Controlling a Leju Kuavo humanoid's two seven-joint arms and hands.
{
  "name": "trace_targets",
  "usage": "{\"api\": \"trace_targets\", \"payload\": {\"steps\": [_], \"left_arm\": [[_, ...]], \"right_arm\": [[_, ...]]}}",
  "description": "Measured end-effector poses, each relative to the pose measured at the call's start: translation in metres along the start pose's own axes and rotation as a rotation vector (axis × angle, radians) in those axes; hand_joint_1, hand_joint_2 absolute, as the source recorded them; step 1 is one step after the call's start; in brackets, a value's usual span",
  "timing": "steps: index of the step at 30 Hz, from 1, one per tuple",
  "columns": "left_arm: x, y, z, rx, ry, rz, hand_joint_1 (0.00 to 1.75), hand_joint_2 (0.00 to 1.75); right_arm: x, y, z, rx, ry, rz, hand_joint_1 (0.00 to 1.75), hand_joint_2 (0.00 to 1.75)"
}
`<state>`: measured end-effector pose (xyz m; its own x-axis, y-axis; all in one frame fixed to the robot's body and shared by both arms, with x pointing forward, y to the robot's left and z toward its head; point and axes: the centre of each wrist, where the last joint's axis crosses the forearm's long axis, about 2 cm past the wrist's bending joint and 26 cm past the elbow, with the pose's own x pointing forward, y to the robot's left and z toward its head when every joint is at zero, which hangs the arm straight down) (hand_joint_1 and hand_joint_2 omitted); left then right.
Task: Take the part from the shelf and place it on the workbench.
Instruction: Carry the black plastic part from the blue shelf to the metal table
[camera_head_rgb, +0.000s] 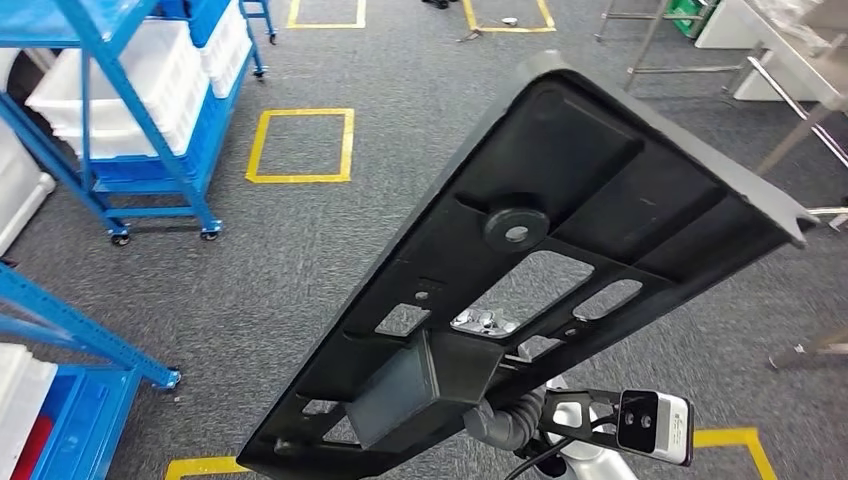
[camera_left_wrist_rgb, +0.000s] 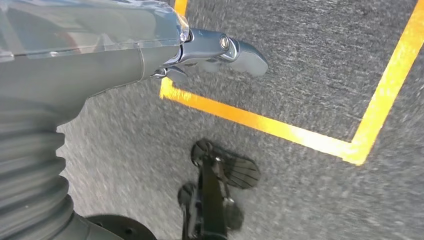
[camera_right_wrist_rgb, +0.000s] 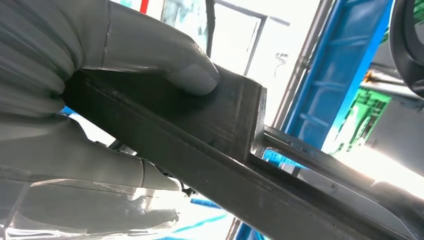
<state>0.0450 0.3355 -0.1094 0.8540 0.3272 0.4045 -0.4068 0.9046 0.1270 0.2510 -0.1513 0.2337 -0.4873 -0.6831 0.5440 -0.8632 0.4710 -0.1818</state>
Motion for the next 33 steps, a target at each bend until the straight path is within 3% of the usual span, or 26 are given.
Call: {"api": "trace_targets", "payload": {"steps": [21, 33], "left_arm": [[-0.007, -0.013, 0.004, -0.002, 0.038, 0.012, 0.0, 1.75], [-0.012, -0.013, 0.005, 0.034, 0.072, 0.034, 0.0, 1.75]], "right_arm": [[0.001, -0.02, -0.004, 0.009, 0.056, 0.024, 1.73, 1.75], [0.007, -0.021, 0.048, -0.016, 0.142, 0.007, 1.73, 1.75]]}}
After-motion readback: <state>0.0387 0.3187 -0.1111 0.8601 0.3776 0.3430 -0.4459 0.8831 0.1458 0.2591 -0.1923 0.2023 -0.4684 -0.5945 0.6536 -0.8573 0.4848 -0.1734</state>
